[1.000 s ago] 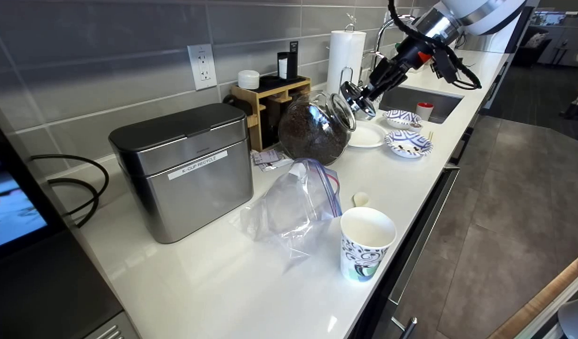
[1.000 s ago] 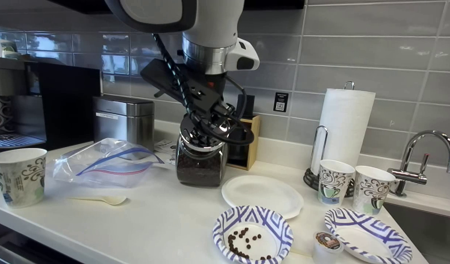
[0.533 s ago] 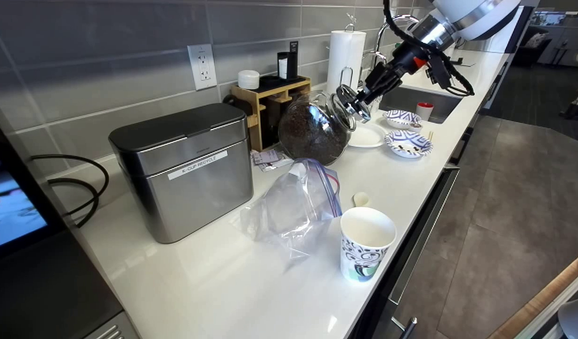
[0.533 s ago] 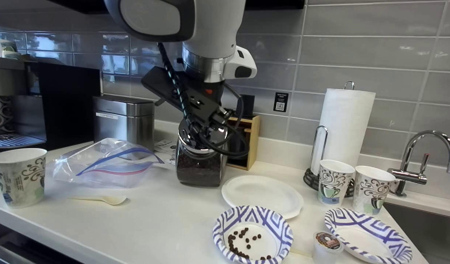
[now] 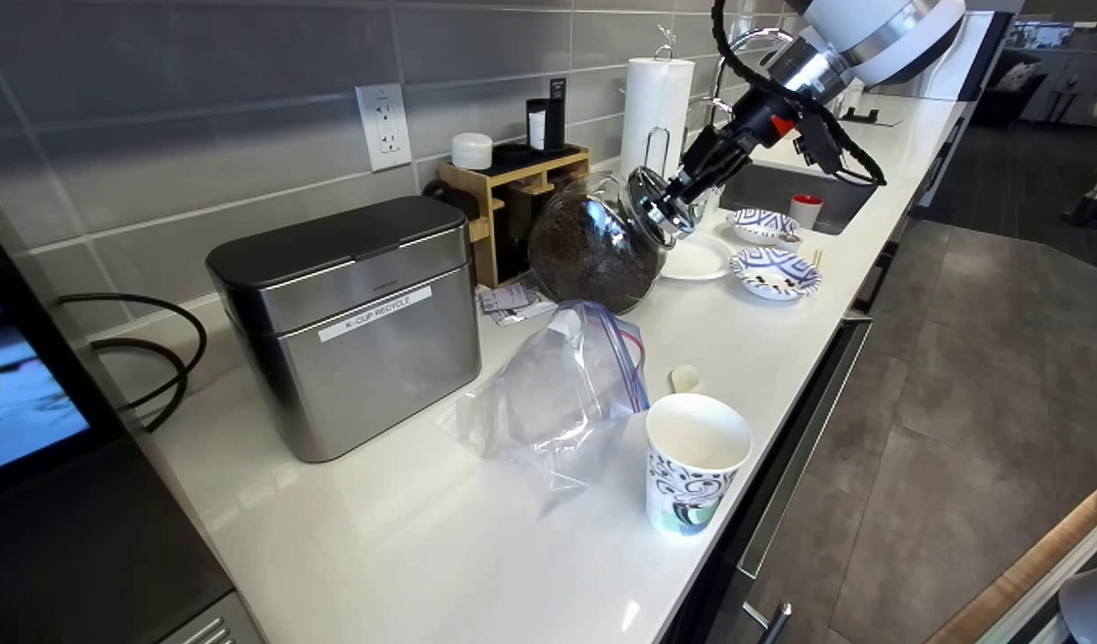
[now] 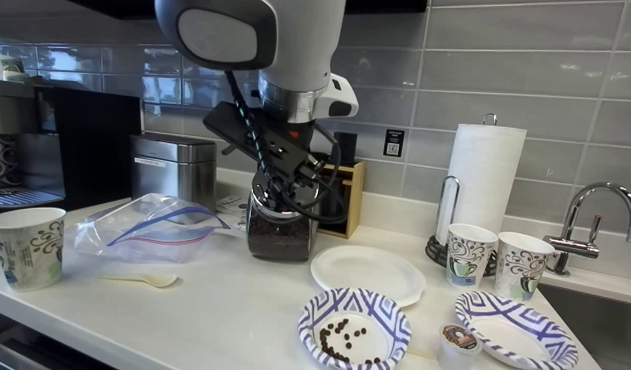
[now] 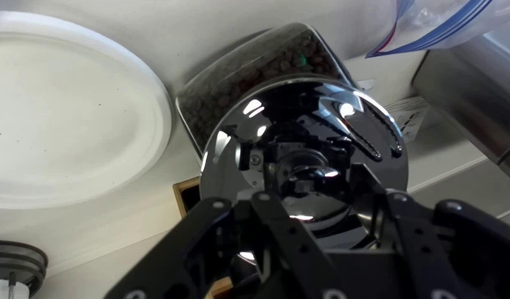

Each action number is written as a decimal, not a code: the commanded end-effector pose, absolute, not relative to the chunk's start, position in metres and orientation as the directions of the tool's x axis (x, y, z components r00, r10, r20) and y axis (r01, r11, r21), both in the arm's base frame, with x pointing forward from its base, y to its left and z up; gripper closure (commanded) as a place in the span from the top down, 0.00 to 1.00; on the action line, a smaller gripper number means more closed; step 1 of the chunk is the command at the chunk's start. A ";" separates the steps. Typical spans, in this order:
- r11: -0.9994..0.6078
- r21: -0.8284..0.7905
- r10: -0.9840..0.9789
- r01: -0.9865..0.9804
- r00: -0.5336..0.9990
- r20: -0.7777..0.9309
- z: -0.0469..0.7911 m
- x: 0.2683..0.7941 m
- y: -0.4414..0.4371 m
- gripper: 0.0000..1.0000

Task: Put the scoop inside the jar and then close it

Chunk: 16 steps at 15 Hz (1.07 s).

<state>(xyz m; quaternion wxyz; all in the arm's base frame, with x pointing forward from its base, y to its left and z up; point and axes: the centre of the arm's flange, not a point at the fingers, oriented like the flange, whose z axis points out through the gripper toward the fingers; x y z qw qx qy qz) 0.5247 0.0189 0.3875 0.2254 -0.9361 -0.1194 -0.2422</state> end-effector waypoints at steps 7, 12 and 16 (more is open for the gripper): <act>-0.872 -0.366 0.096 0.325 0.846 0.524 0.379 0.537 0.030 0.21; -0.874 -0.358 0.110 0.329 0.852 0.512 0.374 0.537 0.033 0.21; -0.875 -0.358 0.105 0.325 0.850 0.516 0.372 0.536 0.035 0.21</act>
